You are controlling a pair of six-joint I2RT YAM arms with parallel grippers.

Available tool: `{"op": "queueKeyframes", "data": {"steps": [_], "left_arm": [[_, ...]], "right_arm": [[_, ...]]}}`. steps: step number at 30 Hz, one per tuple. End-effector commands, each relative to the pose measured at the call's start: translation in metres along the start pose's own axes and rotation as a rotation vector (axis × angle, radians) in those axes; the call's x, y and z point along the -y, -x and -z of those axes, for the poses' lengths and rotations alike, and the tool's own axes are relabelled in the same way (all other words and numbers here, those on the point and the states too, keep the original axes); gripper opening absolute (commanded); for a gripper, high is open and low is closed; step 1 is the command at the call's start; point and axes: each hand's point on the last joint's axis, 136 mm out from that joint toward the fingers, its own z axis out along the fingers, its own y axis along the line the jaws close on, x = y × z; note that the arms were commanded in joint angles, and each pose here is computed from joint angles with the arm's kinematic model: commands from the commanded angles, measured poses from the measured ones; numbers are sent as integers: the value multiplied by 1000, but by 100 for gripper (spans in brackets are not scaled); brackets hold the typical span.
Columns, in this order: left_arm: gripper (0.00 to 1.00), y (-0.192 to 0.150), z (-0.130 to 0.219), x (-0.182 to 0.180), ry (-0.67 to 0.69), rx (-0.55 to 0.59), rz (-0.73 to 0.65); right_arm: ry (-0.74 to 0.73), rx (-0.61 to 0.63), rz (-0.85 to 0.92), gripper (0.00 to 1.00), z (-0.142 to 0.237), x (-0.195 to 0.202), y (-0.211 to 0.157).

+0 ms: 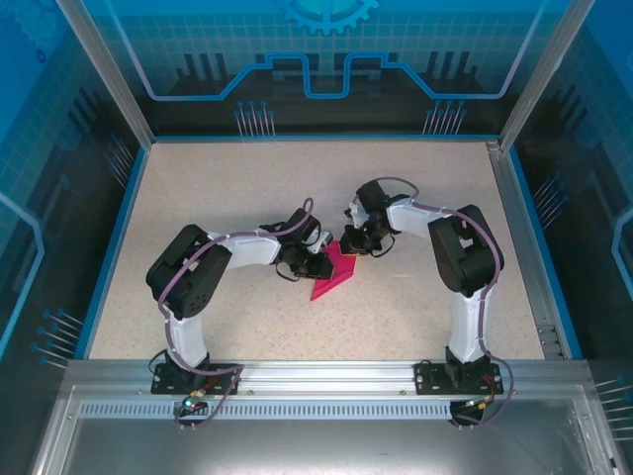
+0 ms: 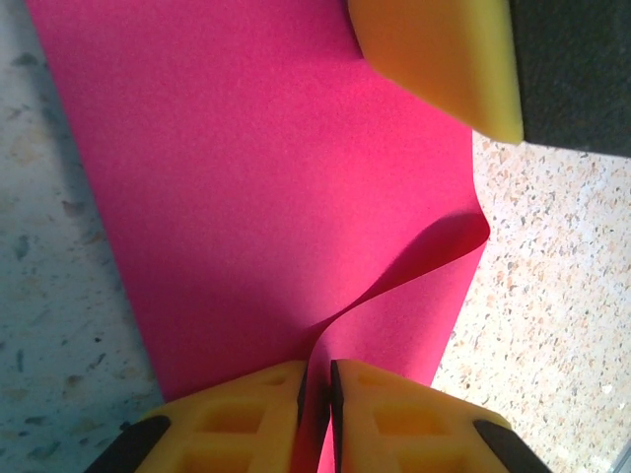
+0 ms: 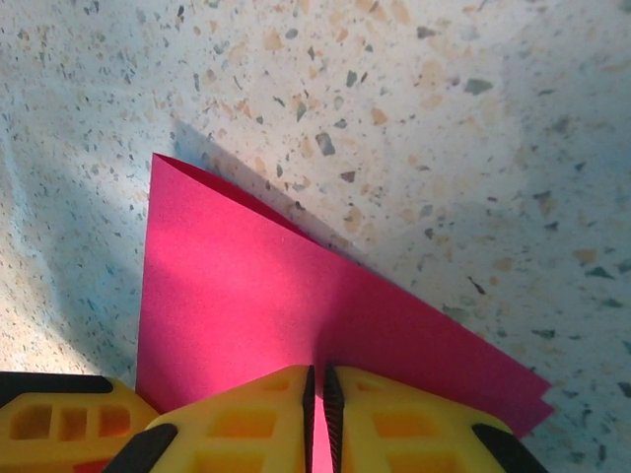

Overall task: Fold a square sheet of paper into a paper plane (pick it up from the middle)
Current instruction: Third fold the triangle at the center of the table.

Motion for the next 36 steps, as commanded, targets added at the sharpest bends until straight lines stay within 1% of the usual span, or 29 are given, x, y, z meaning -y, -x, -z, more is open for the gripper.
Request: {"op": "queueKeyframes", "data": {"steps": [1, 5, 9, 14, 20, 27, 31, 36], "left_arm": [[17, -7, -10, -12, 27, -31, -6], [17, -7, -10, -11, 19, -33, -2], [17, -6, -9, -10, 17, -31, 1], [17, -8, -8, -9, 16, -34, 1], [17, -8, -9, -10, 18, -36, 2], [16, -9, -8, -10, 15, -34, -1], [16, -9, -8, -9, 13, -35, 0], [16, -8, -8, -8, 12, -32, 1]], "right_arm": [[-45, -35, -33, 17, 8, 3, -21], [7, 48, -44, 18, 30, -8, -20], [76, 74, -63, 15, 36, -20, -34], [129, 74, -74, 11, 27, -33, -60], [179, 57, -66, 10, 12, -52, -71], [164, 63, -56, 10, 14, -55, -69], [160, 40, -61, 10, 6, -53, -68], [84, 2, -82, 10, -9, -30, -78]]}}
